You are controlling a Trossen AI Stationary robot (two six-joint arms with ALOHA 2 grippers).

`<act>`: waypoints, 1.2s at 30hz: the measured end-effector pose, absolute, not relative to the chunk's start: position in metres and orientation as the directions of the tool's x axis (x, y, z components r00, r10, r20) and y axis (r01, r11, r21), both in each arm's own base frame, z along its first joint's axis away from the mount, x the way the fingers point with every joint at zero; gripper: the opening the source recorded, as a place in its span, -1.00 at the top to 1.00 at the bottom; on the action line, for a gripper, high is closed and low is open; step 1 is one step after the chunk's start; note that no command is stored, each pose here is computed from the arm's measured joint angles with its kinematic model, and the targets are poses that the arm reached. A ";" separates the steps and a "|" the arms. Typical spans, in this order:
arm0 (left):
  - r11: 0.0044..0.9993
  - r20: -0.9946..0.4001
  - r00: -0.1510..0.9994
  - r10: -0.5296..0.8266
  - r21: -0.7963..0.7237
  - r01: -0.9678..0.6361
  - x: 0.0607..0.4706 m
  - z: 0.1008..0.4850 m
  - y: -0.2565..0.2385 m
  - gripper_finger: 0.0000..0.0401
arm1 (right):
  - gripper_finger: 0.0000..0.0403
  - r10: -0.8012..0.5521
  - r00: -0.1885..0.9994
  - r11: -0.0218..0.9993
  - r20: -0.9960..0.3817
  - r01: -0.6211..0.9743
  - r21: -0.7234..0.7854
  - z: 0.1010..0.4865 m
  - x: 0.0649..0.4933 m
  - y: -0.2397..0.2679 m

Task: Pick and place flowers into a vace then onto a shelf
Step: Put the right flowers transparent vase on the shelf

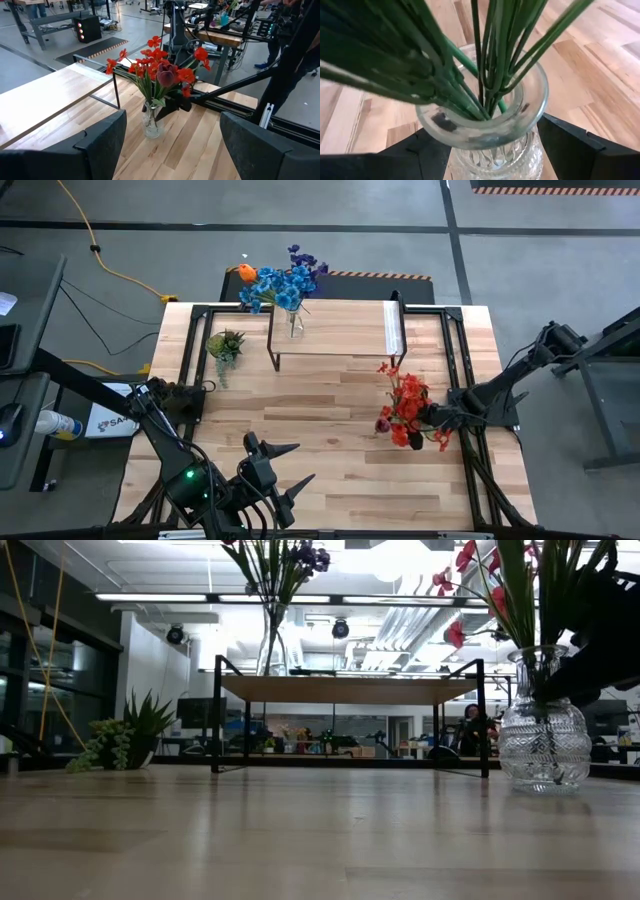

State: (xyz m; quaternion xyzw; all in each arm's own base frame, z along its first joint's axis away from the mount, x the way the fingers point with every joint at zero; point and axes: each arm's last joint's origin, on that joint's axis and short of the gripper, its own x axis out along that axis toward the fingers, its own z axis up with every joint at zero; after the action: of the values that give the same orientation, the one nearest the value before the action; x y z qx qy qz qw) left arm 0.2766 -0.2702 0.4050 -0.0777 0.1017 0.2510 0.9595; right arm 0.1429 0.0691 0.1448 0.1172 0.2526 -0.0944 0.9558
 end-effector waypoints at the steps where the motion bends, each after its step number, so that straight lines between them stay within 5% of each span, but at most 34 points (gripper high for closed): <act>1: 0.862 -0.234 0.853 0.466 -0.098 -0.497 0.277 0.405 -0.270 -0.76 | -0.36 -0.126 0.859 0.953 -0.497 0.243 0.178 0.146 0.143 0.069; 13: 0.862 -0.234 0.853 0.466 -0.098 -0.497 0.277 0.405 -0.270 -0.76 | -0.32 -0.157 0.872 0.950 -0.464 0.261 0.170 0.148 0.145 0.069; 23: 0.862 -0.234 0.853 0.466 -0.098 -0.497 0.277 0.405 -0.270 -0.76 | 0.23 -0.178 0.875 0.947 -0.451 0.277 0.164 0.149 0.145 0.068; 36: 0.862 -0.234 0.853 0.466 -0.098 -0.497 0.277 0.405 -0.270 -0.76 | 0.23 -0.198 0.878 0.946 -0.435 0.288 0.151 0.153 0.147 0.069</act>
State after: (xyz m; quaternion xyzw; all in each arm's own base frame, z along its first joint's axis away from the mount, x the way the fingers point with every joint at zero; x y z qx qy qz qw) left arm 0.2766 -0.2702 0.4050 -0.0775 0.1018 0.2510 0.9595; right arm 0.1469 0.0688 0.1531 0.1061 0.2119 -0.1261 0.9633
